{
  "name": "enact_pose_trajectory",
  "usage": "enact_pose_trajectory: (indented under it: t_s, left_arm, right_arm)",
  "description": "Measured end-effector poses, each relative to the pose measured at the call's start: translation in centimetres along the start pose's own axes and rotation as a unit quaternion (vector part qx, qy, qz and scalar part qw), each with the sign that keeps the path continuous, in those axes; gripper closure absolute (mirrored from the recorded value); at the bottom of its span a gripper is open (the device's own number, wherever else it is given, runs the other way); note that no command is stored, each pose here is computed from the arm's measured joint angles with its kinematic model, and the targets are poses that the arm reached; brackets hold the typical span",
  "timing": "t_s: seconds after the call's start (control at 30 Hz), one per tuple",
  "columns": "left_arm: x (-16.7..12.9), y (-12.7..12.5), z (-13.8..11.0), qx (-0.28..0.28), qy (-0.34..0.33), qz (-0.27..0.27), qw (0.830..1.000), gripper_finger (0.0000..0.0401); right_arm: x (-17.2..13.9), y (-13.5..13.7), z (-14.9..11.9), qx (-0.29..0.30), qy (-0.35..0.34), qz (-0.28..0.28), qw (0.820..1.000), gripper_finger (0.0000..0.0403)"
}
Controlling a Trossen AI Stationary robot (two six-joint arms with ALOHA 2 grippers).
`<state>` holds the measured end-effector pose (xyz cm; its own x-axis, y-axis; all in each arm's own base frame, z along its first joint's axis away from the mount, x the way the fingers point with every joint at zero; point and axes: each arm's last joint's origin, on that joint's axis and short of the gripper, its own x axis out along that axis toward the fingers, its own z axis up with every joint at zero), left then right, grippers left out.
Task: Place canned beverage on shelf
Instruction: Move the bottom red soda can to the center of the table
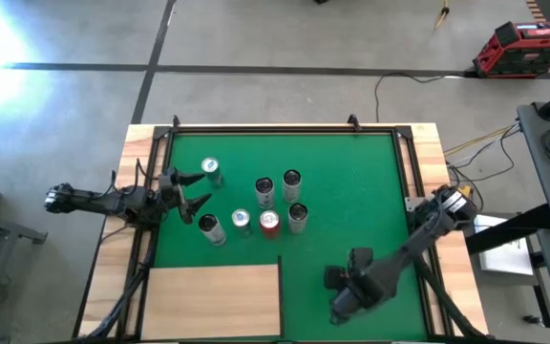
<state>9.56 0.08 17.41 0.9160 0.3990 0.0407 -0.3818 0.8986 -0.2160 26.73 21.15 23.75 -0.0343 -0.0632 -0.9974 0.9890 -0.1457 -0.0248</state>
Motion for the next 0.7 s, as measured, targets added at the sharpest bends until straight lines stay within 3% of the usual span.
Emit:
enact_pose_trajectory:
  t_s: [0.37, 0.7]
  left_arm:
    - [0.0, 0.0, 0.0, 0.000, 0.000, 0.000, 1.000, 0.0046]
    - [0.0, 0.0, 0.0, 0.000, 0.000, 0.000, 1.000, 0.0046]
  right_arm:
    - [-2.6, 4.7, 8.4, -0.011, -0.008, 0.052, 0.999, 0.0105]
    - [-2.6, 7.1, 16.0, 0.001, -0.025, 0.023, 0.999, 0.0105]
